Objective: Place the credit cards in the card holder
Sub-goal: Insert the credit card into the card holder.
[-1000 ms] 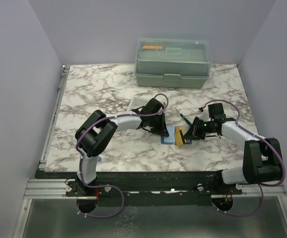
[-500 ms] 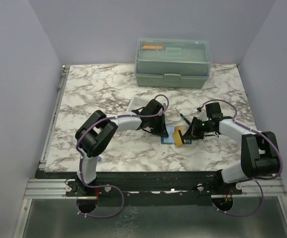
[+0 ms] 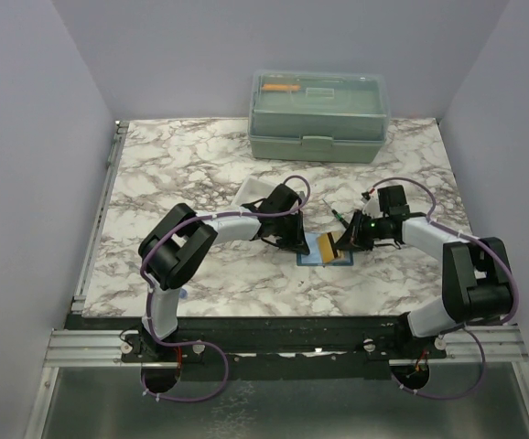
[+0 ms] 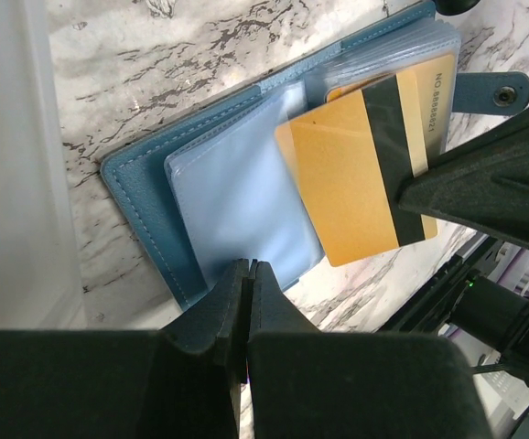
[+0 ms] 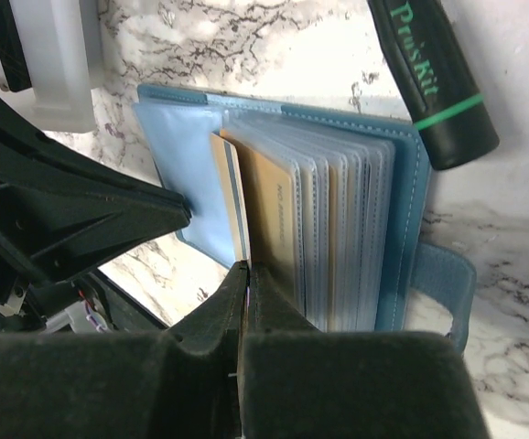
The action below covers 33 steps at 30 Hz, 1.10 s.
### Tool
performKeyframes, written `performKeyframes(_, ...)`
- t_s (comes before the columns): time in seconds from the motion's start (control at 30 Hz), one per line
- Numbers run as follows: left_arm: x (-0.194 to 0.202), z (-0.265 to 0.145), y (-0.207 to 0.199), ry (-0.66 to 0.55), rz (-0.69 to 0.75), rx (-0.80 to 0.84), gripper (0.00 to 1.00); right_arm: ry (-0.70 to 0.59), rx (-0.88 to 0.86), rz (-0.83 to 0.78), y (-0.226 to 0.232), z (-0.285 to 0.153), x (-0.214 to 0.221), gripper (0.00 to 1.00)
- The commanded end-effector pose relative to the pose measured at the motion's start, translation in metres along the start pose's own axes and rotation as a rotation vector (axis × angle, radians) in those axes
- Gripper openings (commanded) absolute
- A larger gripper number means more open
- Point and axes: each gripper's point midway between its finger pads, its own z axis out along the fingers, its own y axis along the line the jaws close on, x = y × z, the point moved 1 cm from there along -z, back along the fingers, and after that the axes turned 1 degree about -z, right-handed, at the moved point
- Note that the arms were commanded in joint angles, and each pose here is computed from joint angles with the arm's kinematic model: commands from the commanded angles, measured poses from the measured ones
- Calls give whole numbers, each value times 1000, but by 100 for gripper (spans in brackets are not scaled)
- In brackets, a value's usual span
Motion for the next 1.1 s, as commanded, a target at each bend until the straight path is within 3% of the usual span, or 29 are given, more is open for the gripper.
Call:
performKeyframes(0.0,14,5,18,28,-3,-67,0,-37,-8,-43,-1,9,-14,0)
performKeyframes(0.53,12,4,14,24,5,-57,0,-124,-25,-122,1,16,-6,0)
performKeyframes(0.8,5,-5,-4,11,21,-14,0,-98,-25,-65,1,21,10,3)
performKeyframes(1.07,-11,-40,-30,-55,81,3,26,-68,118,-46,-11,9,11,24)
